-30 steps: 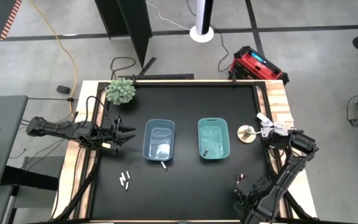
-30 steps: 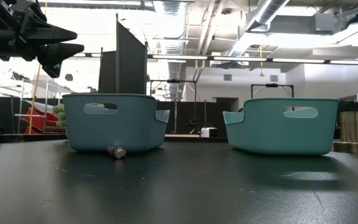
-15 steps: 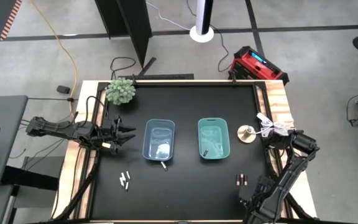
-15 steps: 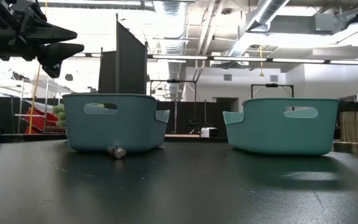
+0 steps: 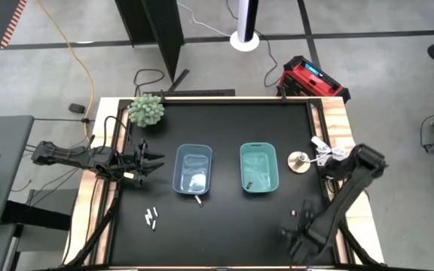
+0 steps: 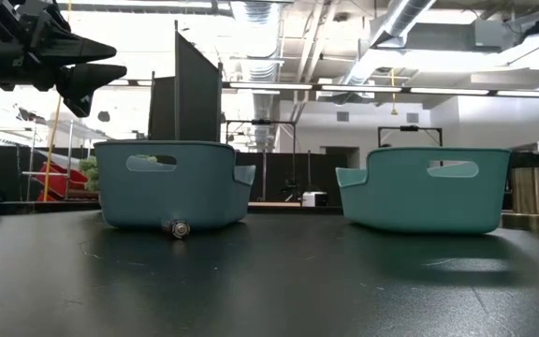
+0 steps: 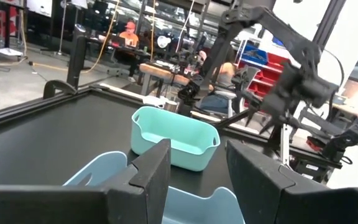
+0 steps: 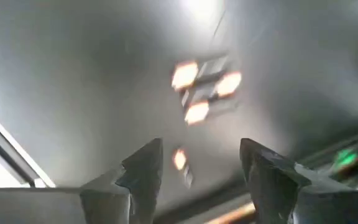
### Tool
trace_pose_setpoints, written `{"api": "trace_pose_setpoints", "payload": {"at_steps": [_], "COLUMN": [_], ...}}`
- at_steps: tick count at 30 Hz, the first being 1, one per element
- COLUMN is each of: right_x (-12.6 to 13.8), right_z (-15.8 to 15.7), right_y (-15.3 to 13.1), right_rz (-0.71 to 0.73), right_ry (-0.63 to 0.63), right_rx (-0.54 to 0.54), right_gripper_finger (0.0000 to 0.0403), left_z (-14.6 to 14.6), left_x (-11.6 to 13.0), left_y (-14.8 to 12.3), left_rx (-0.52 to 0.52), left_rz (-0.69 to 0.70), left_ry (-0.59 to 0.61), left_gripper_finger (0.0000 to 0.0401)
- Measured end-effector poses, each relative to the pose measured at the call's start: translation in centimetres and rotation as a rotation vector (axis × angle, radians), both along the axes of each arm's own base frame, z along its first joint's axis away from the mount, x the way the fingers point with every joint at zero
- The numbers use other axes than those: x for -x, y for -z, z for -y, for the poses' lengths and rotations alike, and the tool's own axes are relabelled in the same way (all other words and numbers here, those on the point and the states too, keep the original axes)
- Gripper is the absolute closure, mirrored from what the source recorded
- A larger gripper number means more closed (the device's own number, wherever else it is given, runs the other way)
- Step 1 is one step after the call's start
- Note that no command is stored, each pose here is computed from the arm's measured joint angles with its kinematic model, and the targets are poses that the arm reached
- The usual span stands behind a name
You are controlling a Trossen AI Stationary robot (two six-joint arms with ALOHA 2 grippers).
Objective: Sort batteries
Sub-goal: Put the small black battery into the green bin
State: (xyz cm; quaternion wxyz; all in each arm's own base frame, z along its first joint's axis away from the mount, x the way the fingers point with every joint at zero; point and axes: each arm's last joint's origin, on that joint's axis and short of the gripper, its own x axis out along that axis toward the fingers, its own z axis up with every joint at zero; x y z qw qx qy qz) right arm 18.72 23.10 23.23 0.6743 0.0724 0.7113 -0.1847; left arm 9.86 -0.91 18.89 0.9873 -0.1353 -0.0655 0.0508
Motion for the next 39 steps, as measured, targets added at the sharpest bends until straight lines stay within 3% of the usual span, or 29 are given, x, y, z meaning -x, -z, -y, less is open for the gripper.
{"api": "trace_pose_setpoints", "payload": {"at_steps": [5,9,12,16,23,27,32,39], "right_x": [0.4,3.4,6.9,10.6,11.5,11.1,10.4,8.7], "right_z": [3.8,6.0,7.0,7.1,4.3,2.6,1.4,0.0], "right_y": [-4.4,-7.0,-6.9,-4.7,-0.9,0.6,2.4,4.3], "right_rz": [0.23,0.374,0.454,0.503,0.425,0.339,0.205,0.136], "right_ry": [0.044,0.083,0.155,0.224,0.105,-0.038,-0.062,-0.132], "right_rx": [0.082,0.173,0.144,0.082,-0.09,-0.1,-0.103,-0.161], "right_gripper_finger": [0.0174,0.0174,0.0174,0.0174,0.0174,0.0174,0.0174,0.0174], "left_z": [0.0,0.0,0.0,0.0,0.0,-0.1,-0.1,-0.1], "left_x": [0.0,0.0,0.0,0.0,0.0,0.0,0.0,0.0], "left_y": [0.0,0.0,0.0,0.1,0.1,0.1,0.1,0.1], "left_rx": [0.0,0.005,0.014,0.016,0.053,0.067,0.072,0.074], "left_rz": [0.0,0.001,0.001,-0.008,-0.004,-0.002,-0.001,-0.001], "left_ry": [0.0,0.001,0.002,0.002,-0.004,-0.027,-0.033,-0.043], "left_gripper_finger": [0.0248,0.0248,0.0248,0.0248,0.0248,0.0248,0.0248,0.0248]}}
